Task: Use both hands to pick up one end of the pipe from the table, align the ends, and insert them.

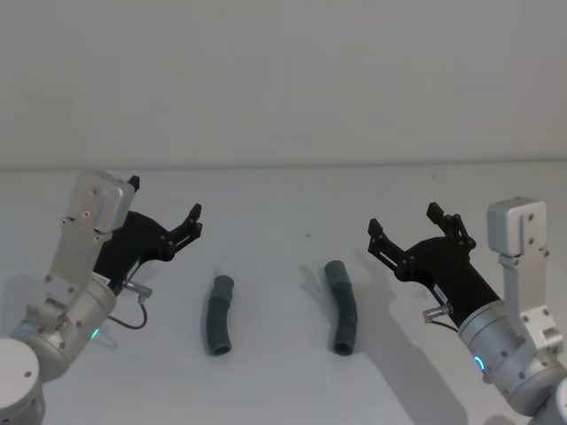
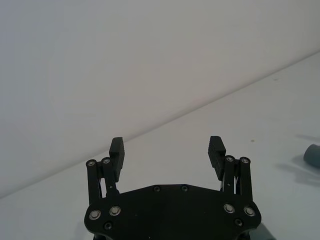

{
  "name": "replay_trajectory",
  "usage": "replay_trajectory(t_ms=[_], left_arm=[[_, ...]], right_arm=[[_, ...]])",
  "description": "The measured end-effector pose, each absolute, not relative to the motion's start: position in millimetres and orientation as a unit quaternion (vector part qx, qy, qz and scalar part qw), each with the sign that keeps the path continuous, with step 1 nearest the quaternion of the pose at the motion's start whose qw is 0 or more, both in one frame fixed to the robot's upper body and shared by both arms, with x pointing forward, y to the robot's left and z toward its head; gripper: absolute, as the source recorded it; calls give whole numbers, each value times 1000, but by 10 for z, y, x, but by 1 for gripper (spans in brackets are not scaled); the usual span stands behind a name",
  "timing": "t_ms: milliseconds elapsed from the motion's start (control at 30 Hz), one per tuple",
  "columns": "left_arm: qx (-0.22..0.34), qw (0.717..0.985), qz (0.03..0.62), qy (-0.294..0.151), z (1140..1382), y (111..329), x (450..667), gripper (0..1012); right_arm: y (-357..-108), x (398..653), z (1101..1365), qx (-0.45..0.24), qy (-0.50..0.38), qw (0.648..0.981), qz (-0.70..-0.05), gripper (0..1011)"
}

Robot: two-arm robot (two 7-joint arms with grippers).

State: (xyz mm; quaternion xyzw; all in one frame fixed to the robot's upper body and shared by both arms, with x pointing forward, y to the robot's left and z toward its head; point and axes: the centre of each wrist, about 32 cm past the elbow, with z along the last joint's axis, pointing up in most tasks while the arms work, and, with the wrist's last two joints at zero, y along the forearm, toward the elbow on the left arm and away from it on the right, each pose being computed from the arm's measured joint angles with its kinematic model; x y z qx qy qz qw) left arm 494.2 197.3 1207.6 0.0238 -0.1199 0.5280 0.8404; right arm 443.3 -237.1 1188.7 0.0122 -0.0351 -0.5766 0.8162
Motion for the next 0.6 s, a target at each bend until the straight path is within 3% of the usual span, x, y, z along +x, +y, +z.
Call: replay_trajectory(t_ms=[233,600], left_arm=[[17,848,520,-98,12155,1954,4963,1002],[17,861,508,-29,12347,1910,4875,1002]], right_arm=[[-2371,4433,11887,12,-35,816,-577,1004],[-2371,4433,11887,12,-35,816,-577,1004]])
